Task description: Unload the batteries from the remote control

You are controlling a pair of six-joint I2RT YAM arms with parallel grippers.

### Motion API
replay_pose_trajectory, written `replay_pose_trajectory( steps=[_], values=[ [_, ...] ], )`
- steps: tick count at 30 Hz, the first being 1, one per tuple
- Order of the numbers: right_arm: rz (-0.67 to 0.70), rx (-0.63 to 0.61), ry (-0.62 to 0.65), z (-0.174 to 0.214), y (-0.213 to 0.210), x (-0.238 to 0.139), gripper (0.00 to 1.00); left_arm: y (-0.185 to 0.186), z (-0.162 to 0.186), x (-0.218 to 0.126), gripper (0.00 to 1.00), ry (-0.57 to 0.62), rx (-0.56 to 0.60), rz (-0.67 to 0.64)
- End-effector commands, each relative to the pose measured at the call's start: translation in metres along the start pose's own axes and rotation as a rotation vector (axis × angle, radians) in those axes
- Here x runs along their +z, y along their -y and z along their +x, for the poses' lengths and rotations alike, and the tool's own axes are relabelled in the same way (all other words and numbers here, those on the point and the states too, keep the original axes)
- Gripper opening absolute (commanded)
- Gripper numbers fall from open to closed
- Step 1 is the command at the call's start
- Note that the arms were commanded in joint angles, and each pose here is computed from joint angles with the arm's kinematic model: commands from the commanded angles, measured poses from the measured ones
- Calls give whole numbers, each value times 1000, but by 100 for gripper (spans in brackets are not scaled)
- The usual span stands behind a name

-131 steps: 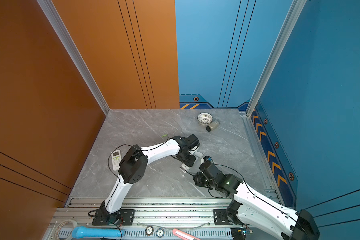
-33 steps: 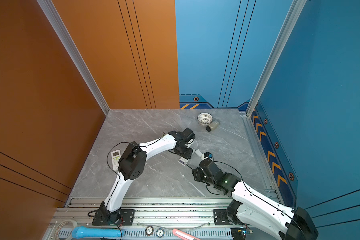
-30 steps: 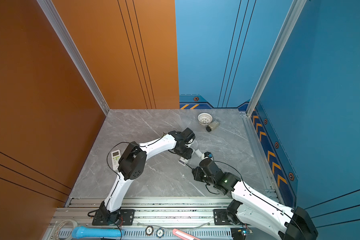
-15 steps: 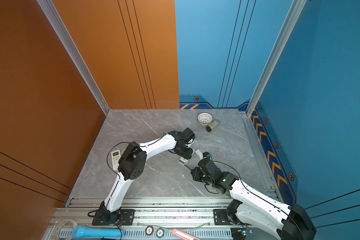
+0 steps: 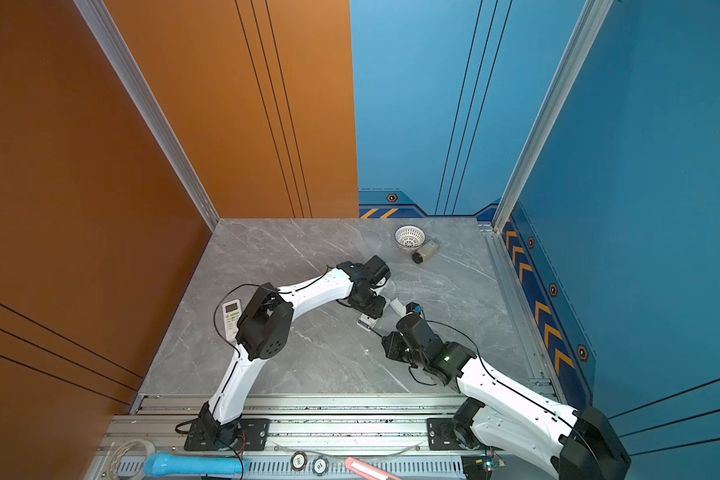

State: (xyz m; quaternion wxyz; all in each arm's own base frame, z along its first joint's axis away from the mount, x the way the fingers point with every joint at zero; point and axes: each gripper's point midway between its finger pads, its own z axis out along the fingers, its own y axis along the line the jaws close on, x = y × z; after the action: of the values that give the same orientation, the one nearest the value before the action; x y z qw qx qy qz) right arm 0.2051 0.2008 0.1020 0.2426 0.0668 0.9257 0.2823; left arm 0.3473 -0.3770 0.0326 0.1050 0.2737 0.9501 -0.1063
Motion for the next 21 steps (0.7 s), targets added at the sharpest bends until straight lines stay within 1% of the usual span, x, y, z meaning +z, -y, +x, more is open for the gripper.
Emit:
replay_pose_trajectory(
  steps=[1, 11, 16, 18, 21],
  values=[
    [-30, -14, 7, -4, -8, 3, 0, 7, 1, 6, 3, -13, 19, 22],
    [4, -4, -18, 2, 1, 4, 0, 9, 0, 6, 2, -11, 26, 26],
    [11, 6, -14, 1, 3, 11, 0, 12, -1, 7, 2, -14, 25, 42],
    [-8, 1, -8, -1, -1, 17, 0, 15, 1, 9, 2, -21, 30, 51],
    [-72, -6, 28, -6, -11, 23, 0, 18, 2, 10, 1, -26, 31, 66]
  ],
)
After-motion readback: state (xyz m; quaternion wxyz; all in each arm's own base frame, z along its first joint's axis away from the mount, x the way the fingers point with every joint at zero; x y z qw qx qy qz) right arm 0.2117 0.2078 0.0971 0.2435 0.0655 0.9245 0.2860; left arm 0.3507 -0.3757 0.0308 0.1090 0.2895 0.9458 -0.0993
